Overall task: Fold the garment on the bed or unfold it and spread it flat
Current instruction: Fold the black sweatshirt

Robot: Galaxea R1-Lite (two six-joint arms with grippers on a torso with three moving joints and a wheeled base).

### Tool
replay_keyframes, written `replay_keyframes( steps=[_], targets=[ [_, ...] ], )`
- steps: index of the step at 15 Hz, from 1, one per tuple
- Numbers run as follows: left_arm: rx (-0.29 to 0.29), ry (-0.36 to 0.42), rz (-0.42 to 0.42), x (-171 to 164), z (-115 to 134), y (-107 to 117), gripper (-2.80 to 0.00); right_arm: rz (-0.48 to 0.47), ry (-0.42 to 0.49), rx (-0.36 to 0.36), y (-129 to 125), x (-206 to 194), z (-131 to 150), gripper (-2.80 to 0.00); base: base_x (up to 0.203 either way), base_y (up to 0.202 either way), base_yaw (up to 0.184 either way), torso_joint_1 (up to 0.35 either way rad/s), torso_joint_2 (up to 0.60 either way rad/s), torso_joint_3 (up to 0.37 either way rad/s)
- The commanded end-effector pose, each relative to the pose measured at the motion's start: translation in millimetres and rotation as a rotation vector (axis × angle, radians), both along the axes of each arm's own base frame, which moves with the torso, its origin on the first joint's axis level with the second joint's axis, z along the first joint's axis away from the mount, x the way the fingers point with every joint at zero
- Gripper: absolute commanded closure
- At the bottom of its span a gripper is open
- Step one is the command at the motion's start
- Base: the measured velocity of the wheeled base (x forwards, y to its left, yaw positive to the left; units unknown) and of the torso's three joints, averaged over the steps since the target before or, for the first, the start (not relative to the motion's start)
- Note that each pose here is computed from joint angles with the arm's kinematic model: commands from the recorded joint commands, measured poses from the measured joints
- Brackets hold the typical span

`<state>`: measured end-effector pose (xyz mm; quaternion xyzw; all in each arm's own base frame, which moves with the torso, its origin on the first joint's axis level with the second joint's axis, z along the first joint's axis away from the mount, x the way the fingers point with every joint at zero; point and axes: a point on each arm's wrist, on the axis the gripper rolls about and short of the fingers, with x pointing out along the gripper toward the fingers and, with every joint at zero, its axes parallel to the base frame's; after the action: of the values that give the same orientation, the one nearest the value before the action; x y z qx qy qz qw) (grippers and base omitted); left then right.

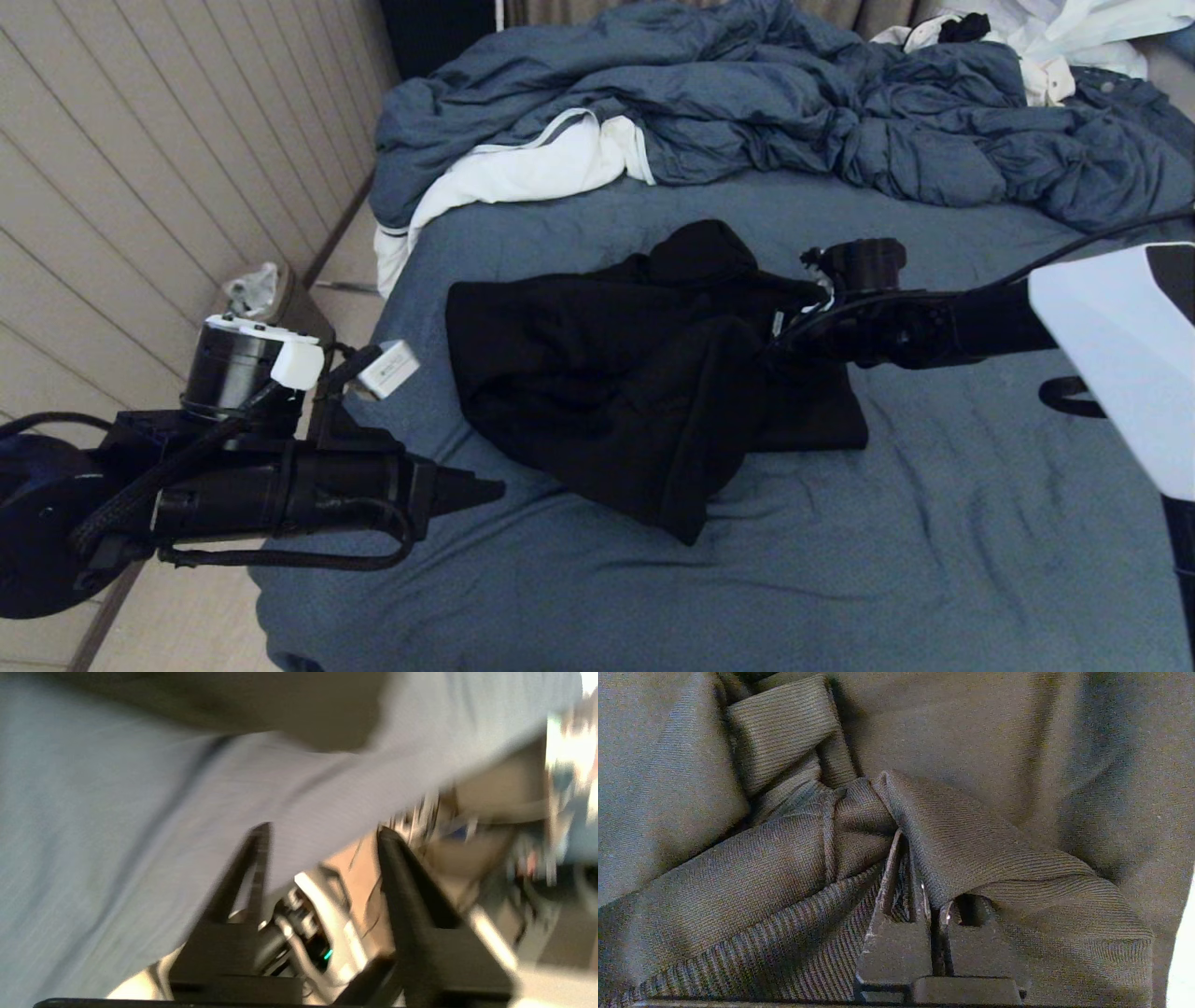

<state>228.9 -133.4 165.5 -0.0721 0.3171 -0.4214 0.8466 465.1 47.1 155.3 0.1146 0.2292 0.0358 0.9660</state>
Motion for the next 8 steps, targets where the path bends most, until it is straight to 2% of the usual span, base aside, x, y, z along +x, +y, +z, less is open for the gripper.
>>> replay_keyframes(
  steps=[1,2,4,6,8],
  targets=[
    [0.043,-0.034,-0.118,-12,16,-18,-2.80,0.004,-0.002,0.002,1,2,3,0.00,0.000,0.000,0.000,0.000,0.00,0.000],
    [0.101,-0.058,-0.189,-16,18,-26,-2.80,0.004,0.009,0.005,1,2,4,0.00,0.000,0.000,0.000,0.000,0.00,0.000],
    [0.213,-0.084,-0.254,-11,13,-39,-2.80,0.003,0.019,0.007,0,2,5,0.00,0.000,0.000,0.000,0.000,0.00,0.000],
    [0.270,-0.057,-0.300,-4,1,-57,-2.80,0.004,0.021,0.007,0,2,5,0.00,0.000,0.000,0.000,0.000,0.00,0.000],
    [0.302,-0.034,-0.345,-2,-13,-77,-2.80,0.004,0.021,0.008,0,2,5,0.00,0.000,0.000,0.000,0.000,0.00,0.000]
  ],
)
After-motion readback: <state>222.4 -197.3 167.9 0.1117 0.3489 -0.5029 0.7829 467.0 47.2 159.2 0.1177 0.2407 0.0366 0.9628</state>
